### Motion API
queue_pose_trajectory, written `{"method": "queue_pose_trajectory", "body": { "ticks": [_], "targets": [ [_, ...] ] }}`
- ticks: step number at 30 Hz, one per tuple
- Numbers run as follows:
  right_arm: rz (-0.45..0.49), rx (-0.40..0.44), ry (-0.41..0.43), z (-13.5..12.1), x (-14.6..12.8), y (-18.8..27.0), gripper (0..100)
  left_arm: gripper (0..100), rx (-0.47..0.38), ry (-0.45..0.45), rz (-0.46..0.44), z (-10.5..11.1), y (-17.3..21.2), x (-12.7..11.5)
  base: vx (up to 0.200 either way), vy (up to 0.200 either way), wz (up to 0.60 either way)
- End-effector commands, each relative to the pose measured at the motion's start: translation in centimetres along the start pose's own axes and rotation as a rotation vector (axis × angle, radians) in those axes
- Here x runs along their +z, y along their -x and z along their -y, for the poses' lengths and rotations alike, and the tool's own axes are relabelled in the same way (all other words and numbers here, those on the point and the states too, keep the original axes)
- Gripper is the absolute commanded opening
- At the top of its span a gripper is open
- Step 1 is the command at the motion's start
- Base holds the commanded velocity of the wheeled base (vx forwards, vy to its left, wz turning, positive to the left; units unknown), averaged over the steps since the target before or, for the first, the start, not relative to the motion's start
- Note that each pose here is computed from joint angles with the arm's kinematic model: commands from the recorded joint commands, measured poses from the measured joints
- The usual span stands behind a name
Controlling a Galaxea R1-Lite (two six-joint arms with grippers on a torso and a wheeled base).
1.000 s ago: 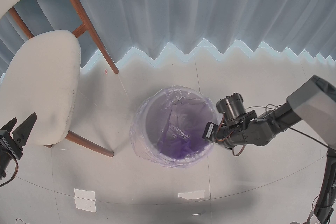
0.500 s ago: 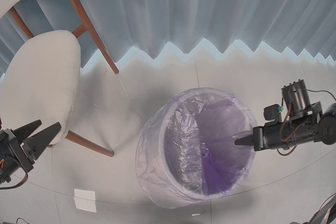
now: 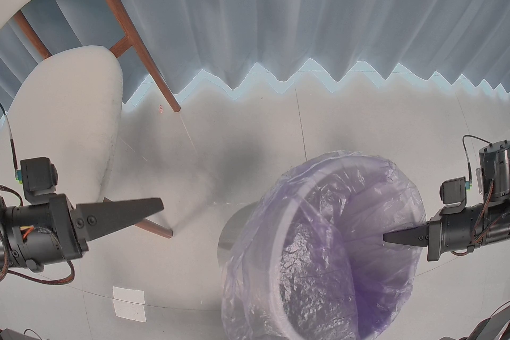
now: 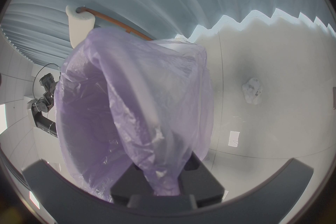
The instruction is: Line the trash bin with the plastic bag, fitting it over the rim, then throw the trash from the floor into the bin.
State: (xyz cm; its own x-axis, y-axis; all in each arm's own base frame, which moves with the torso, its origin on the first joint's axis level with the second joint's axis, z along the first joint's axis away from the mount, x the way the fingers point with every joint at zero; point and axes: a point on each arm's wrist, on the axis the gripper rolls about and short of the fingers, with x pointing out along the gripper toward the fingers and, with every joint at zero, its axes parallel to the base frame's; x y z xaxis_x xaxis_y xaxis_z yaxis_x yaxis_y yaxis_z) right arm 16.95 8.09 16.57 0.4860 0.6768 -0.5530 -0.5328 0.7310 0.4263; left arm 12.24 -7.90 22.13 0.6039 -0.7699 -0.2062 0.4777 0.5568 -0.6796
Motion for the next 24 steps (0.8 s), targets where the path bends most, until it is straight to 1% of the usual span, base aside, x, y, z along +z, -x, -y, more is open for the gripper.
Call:
{"method": "queue_pose_trajectory", "body": {
  "ticks": [1, 3, 4, 5, 7, 13, 17, 20, 22, 24],
  "targets": [
    [0.015, 0.015, 0.013, -0.3, -1.0, 0.7, 0, 100, -0.073, 0.16, -0.045, 0.6, -1.5, 1.4, 0.0, 0.0, 0.0],
    [0.014, 0.016, 0.013, -0.3, -1.0, 0.6, 0, 100, -0.093, 0.202, -0.071, 0.6, -2.0, 1.6, 0.0, 0.0, 0.0],
    [0.015, 0.017, 0.014, -0.3, -0.9, 0.6, 0, 100, -0.095, 0.21, -0.08, 0.5, -2.1, 1.5, 0.0, 0.0, 0.0],
    [0.014, 0.024, 0.016, -0.3, -0.9, 0.6, 0, 100, -0.112, 0.221, -0.113, 0.3, -2.7, 1.5, 0.0, 0.0, 0.0],
    [0.019, 0.034, 0.02, -0.3, -0.9, 0.6, 0, 100, -0.129, 0.231, -0.15, 0.0, -3.6, 1.5, 0.0, 0.0, 0.0],
    [0.014, 0.049, 0.015, -0.4, -0.9, 0.5, 0, 100, -0.136, 0.237, -0.189, -0.6, -5.7, 1.2, 0.0, 0.0, 0.0],
    [0.019, 0.062, -0.005, -0.4, -0.7, 0.6, 0, 100, -0.126, 0.256, -0.236, -1.1, -6.9, 0.3, 0.0, 0.0, 0.0],
    [0.021, 0.062, -0.017, -0.5, -0.6, 0.6, 0, 100, -0.137, 0.278, -0.248, -0.9, -7.0, 0.0, 0.0, 0.0, 0.0],
    [0.023, 0.065, -0.026, -0.5, -0.5, 0.6, 0, 100, -0.153, 0.309, -0.254, -0.5, -7.1, -0.1, 0.0, 0.0, 0.0],
    [0.033, 0.075, -0.035, -0.5, -0.5, 0.7, 0, 100, -0.184, 0.344, -0.236, -0.1, -7.1, 0.2, 0.0, 0.0, 0.0]
  ]
}}
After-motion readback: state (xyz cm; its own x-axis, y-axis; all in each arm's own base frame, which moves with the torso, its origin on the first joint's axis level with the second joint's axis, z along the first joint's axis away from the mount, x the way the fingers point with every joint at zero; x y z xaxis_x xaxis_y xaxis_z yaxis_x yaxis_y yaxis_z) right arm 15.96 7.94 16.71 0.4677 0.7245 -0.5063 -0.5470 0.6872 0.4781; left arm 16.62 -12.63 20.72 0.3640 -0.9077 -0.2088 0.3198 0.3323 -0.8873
